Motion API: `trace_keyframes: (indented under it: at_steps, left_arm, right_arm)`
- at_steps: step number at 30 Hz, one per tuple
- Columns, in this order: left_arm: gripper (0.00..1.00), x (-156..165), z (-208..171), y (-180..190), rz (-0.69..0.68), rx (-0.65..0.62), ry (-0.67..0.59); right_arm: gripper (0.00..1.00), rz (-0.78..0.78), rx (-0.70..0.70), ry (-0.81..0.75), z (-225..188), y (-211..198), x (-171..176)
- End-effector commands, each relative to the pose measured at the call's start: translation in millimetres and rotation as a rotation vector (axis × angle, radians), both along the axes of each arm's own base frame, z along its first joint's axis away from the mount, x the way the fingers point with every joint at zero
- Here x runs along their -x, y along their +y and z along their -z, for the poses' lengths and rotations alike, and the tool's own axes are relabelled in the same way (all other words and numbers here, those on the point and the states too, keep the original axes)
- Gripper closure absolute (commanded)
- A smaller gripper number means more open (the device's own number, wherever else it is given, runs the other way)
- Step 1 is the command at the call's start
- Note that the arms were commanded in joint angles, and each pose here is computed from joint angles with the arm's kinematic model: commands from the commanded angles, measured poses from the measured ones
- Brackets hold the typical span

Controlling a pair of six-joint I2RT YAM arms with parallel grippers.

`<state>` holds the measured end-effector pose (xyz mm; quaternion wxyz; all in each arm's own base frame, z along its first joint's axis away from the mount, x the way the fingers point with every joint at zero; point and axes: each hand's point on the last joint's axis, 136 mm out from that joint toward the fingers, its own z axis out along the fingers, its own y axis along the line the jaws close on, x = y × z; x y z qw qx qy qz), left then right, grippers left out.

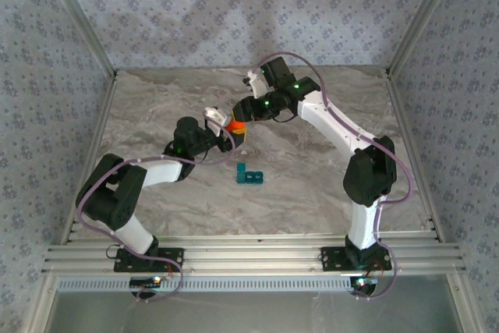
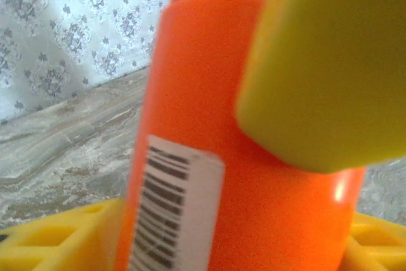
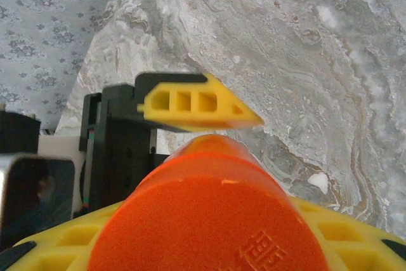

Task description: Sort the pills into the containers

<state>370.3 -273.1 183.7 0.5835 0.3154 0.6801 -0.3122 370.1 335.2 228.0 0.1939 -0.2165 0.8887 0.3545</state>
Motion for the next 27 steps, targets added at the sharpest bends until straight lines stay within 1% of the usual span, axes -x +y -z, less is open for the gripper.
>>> trace_keyframes:
  at_steps: [1,4,12,15,27]
  left_arm:
    - [0.27,-9,-30,10,-0.047,0.044,-0.063]
    - [0.23,-9,-29,11,-0.053,0.040,-0.065]
    - [0.23,-8,-23,8,-0.034,0.030,-0.045]
    - [0.24,-8,-20,7,-0.026,0.028,-0.037]
    - [0.36,-14,-18,1,-0.010,0.038,-0.018]
  right_arm:
    - [0.76,0.007,0.047,0.054,16,-4,5]
    - [0.76,0.009,0.053,0.052,17,-5,5]
    - [0.76,0.011,0.041,0.044,11,-5,5]
    - [0.76,0.008,0.036,0.037,8,-4,6]
    - [0.76,-0.005,0.035,0.041,8,-2,11]
